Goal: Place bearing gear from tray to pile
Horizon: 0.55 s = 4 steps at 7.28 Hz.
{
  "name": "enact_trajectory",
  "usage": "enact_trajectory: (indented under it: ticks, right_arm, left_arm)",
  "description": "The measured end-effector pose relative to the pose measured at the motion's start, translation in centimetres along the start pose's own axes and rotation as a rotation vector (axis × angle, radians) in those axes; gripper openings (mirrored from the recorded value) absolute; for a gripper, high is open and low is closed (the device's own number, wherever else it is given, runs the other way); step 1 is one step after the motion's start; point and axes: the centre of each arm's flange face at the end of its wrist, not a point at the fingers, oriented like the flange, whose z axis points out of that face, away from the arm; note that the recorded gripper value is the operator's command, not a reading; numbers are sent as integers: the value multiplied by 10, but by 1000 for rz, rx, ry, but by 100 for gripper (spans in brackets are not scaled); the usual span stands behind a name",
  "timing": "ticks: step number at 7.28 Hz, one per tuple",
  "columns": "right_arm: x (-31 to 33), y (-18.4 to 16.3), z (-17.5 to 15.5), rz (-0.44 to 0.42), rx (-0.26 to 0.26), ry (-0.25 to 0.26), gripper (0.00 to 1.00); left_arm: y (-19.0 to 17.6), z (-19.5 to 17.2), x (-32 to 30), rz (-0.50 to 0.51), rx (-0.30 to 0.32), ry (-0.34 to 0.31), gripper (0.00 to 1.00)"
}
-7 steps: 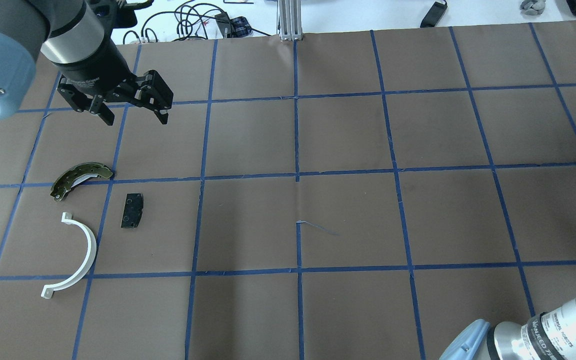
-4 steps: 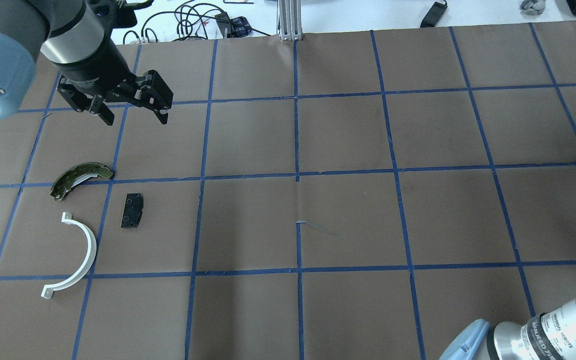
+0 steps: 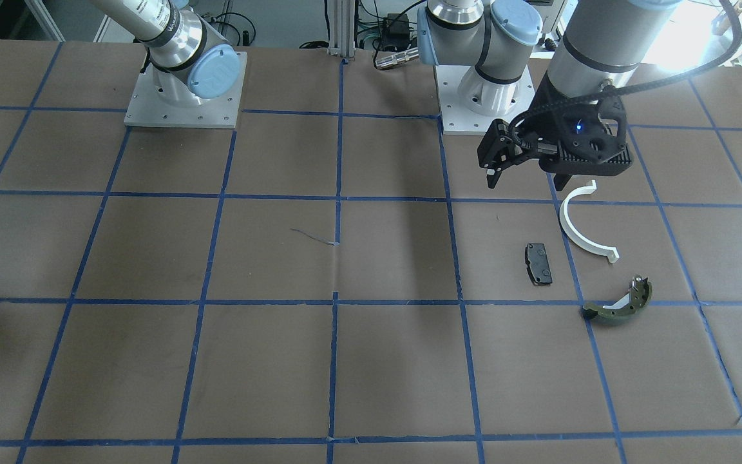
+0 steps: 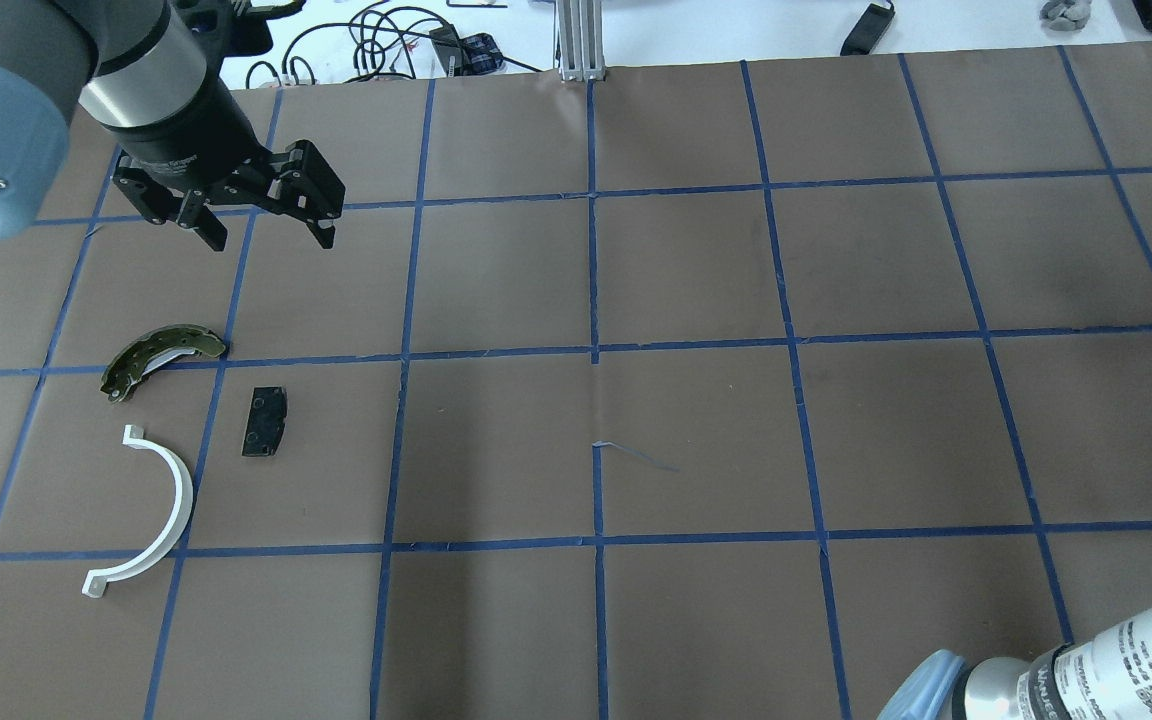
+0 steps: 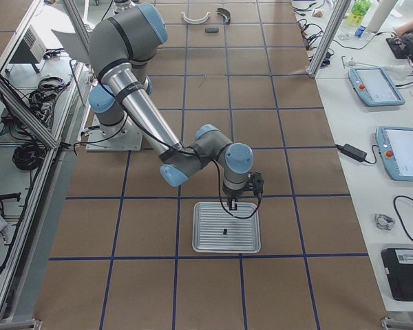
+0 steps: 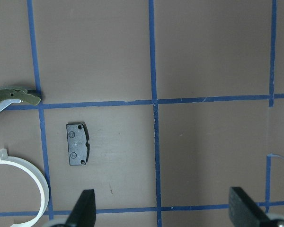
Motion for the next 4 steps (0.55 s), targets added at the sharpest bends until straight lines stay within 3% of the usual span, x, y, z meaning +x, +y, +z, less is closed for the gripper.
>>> enact_trajectory:
  ticks: [4]
  right_arm:
    - [-195, -54, -53, 43, -16, -27, 0]
  left_arm:
    - [0, 0, 0, 0, -1, -1, 100]
